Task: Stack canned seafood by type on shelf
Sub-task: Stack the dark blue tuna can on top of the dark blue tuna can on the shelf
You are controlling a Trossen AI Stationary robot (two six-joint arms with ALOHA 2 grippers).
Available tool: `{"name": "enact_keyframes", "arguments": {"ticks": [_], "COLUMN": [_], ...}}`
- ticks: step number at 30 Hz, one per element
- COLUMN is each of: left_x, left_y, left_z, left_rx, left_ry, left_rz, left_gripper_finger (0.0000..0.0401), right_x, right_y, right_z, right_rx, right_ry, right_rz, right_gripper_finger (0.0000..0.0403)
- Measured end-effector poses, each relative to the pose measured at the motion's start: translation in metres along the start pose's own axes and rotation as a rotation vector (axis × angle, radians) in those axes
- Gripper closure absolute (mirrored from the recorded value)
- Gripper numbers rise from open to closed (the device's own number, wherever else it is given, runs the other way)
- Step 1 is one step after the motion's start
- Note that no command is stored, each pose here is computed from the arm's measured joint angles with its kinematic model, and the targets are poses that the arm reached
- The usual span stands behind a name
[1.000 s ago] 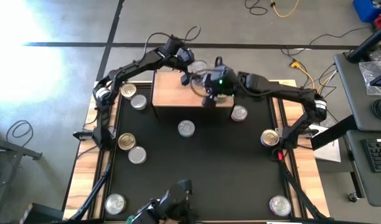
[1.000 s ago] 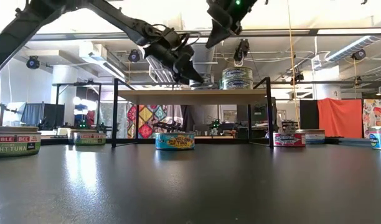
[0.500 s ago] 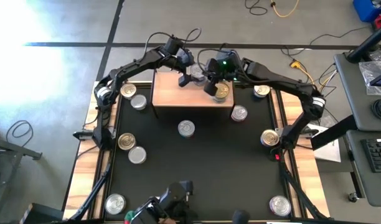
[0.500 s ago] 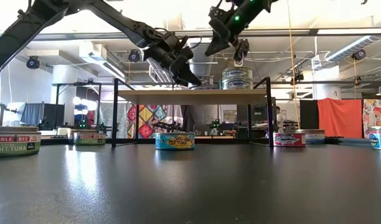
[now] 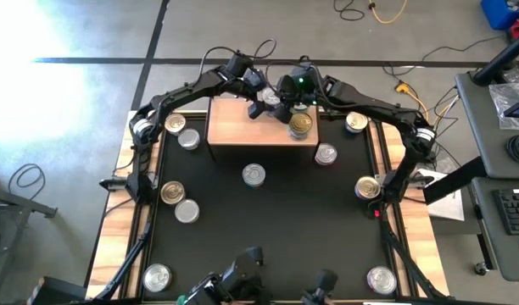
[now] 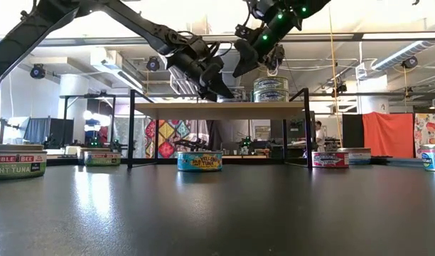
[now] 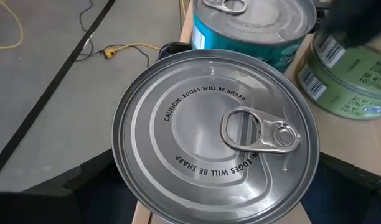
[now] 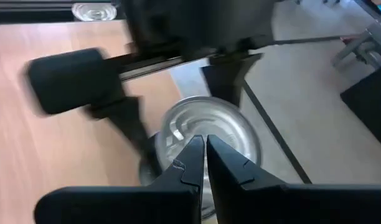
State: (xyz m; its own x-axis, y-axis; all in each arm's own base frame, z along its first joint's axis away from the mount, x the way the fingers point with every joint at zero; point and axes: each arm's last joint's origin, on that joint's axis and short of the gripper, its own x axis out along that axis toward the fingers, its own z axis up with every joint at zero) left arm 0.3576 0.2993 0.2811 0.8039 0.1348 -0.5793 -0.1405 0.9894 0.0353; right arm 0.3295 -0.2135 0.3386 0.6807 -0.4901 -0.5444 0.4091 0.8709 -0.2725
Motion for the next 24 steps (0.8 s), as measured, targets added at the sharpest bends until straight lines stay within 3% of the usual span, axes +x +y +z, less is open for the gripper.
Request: {"name": "enact_keyframes", "arguments": {"ticks": [8, 24], "left_x": [0.011, 0.001], "left_y": [-0.022, -0.025], "left_z": [0.009, 0.02], "left_rx": [0.01, -0.005], "left_ry": [0.046, 0.086], "left_rz": [0.098, 0.092], "left_gripper_finger": [0.0038, 0.0038], "right_x": [0.0, 0.001], "right_y": [-0.004, -0.003], "right_z": [-0.001, -0.003], "right_rx": [-0.006, -0.051], "right_ry": [0.0, 0.003], "right_rz": [-0.009, 0.019], "right_gripper_finger": [0.039, 0.039]}}
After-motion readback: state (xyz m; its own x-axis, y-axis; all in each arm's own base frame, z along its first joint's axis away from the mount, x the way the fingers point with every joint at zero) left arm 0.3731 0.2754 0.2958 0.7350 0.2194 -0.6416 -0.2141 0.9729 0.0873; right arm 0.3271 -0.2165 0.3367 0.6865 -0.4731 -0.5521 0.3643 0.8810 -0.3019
